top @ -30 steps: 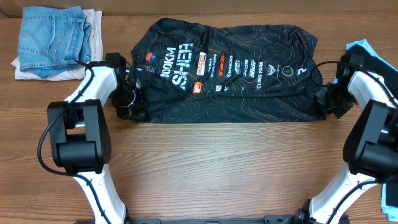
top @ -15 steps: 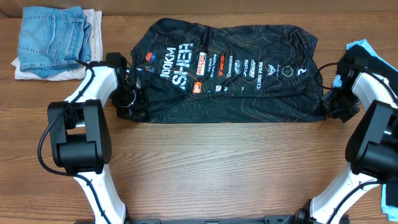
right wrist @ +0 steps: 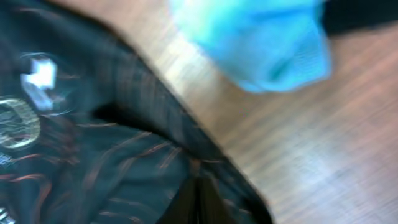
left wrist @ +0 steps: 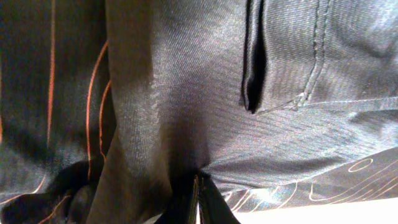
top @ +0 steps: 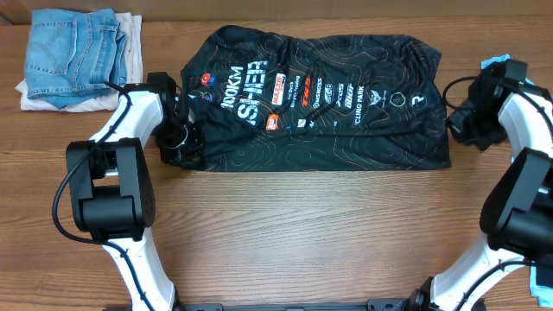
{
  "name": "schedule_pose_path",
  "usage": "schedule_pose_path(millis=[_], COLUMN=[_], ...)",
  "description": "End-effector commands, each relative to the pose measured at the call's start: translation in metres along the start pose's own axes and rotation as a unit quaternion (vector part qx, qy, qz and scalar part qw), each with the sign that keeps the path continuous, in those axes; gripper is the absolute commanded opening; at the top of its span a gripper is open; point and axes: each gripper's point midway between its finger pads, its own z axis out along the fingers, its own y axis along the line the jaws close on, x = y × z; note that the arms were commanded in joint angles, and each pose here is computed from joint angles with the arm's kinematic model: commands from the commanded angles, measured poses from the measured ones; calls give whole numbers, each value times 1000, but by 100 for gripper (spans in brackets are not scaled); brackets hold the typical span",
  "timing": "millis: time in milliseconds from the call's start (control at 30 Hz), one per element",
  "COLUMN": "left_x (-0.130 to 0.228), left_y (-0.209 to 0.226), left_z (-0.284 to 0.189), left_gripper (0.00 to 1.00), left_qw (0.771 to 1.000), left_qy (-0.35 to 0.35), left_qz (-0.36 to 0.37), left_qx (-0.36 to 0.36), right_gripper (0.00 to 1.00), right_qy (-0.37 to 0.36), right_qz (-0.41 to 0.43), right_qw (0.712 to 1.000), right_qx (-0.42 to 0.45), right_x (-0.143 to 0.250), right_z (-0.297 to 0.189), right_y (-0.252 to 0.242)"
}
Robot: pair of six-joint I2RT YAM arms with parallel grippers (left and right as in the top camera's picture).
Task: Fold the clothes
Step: 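Tug the side edges outward with both grippers to straighten the jersey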
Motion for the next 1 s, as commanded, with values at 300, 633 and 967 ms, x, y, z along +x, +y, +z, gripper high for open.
schedule_pose_path(millis=[300,633,967], left_x=[-6,-7,-23], left_y=[8,8,4], left_z=[3,3,2], left_gripper=[6,7,10], left_qw=[1000,1000,999], left_qy=[-3,-5,-36], left_qz=[-4,-4,6], left_qx=[-19,-19,-11], right_gripper=[4,4,4], right_qy=[77,72,60], right_qz=[-72,-5,30], right_qw=[994,994,991], right_qx=[-32,78,116], right_x=[41,42,35], right_z=[54,62,60], right_y=[32,-10,-34])
